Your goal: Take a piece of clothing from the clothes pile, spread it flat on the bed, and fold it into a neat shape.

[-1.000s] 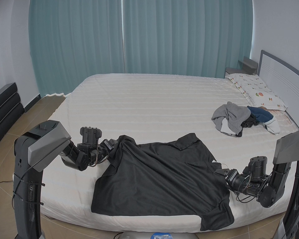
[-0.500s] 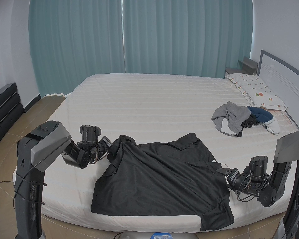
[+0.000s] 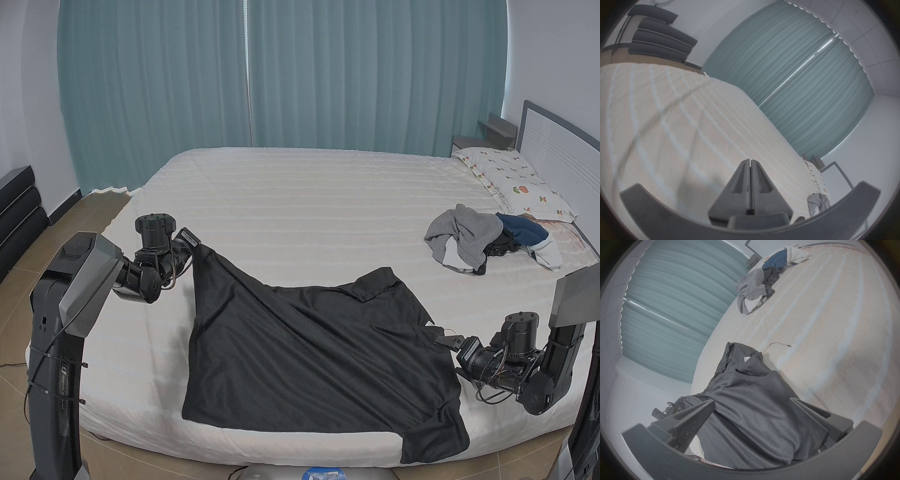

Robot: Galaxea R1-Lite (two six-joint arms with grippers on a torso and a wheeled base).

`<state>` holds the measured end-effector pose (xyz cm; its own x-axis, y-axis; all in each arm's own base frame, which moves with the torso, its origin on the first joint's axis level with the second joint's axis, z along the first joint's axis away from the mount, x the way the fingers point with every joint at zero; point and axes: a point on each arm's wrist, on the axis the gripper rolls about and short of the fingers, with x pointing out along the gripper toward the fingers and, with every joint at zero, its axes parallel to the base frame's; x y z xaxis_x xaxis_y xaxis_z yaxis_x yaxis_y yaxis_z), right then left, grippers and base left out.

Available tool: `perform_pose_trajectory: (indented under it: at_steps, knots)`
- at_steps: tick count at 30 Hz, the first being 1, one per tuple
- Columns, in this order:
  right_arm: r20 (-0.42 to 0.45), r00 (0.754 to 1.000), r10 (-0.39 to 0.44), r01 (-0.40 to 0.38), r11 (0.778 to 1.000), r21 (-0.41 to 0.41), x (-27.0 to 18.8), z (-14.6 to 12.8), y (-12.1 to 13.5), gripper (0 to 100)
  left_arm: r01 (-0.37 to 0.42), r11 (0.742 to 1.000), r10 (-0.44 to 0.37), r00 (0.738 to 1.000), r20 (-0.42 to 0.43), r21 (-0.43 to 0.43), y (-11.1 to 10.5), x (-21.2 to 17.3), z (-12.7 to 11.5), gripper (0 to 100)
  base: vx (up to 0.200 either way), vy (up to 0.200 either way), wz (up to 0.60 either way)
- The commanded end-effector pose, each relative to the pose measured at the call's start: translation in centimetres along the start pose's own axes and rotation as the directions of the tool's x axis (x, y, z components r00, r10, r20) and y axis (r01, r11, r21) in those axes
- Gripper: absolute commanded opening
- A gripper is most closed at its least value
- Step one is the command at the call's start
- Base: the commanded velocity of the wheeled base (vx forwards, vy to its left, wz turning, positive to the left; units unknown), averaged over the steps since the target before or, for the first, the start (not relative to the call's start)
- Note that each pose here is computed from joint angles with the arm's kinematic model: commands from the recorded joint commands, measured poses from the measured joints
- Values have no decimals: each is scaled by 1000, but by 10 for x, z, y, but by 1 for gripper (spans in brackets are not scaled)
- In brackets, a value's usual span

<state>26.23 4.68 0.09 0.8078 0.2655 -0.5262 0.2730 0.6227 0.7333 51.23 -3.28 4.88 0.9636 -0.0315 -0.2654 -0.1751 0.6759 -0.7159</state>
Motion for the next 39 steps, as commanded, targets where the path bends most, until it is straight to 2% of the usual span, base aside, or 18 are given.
perform_pose_trajectory:
  at_steps: [1, 4, 6, 10, 11, 18, 22, 30, 33, 36, 39]
  knots:
    - [20, 1000, 23, -23, 1000, -3, -1, 1, 1, 100, -2, 997, 0, 1000, 24, 74, 13, 19, -2, 0, 0, 0, 0]
    - [27, 999, 27, -27, 1000, -3, 0, 1, 0, 100, -21, 994, 17, 999, 35, 108, 22, 28, -8, 0, 0, 0, 0]
    - [27, 999, 28, -28, 1000, -5, 0, 0, 0, 100, -60, 992, 54, 997, 58, 111, 31, 34, -9, 0, 0, 0, 0]
    - [30, 999, 32, -32, 999, -4, 0, 1, 1, 100, -98, 989, 94, 995, 40, 114, 39, 38, -15, 0, 0, 0, 0]
    - [31, 999, 33, -33, 999, -4, 0, 1, 1, 100, -99, 989, 96, 995, 36, 113, 40, 39, -16, 100, 0, 0, 0]
    - [48, 998, 40, -40, 999, -7, 1, 3, 3, 100, -112, 989, 111, 994, 19, 100, 43, 37, -19, 100, 0, 0, 0]
    - [57, 997, 49, -48, 999, -12, 4, 5, 5, 100, -146, 989, 147, 989, -12, 38, 44, 22, -18, 100, 0, 0, 0]
    - [130, 988, 85, -80, 996, -48, 24, 20, 21, 100, -158, 987, 159, 974, -160, 17, 38, -61, -19, 100, 0, 0, 0]
    - [126, 990, 60, -46, 993, -112, 32, 27, 30, 100, -153, 988, 153, 963, -222, 19, 42, -103, -30, 100, 0, 0, 0]
    - [138, 990, 26, -7, 990, -138, 36, 31, 41, 100, -171, 985, 169, 944, -282, 21, 55, -143, -43, 100, 0, 0, 0]
    - [127, 991, 40, -21, 989, -148, 41, 29, 49, 100, -207, 978, 202, 921, -332, 21, 68, -188, -58, 100, 0, 0, 0]
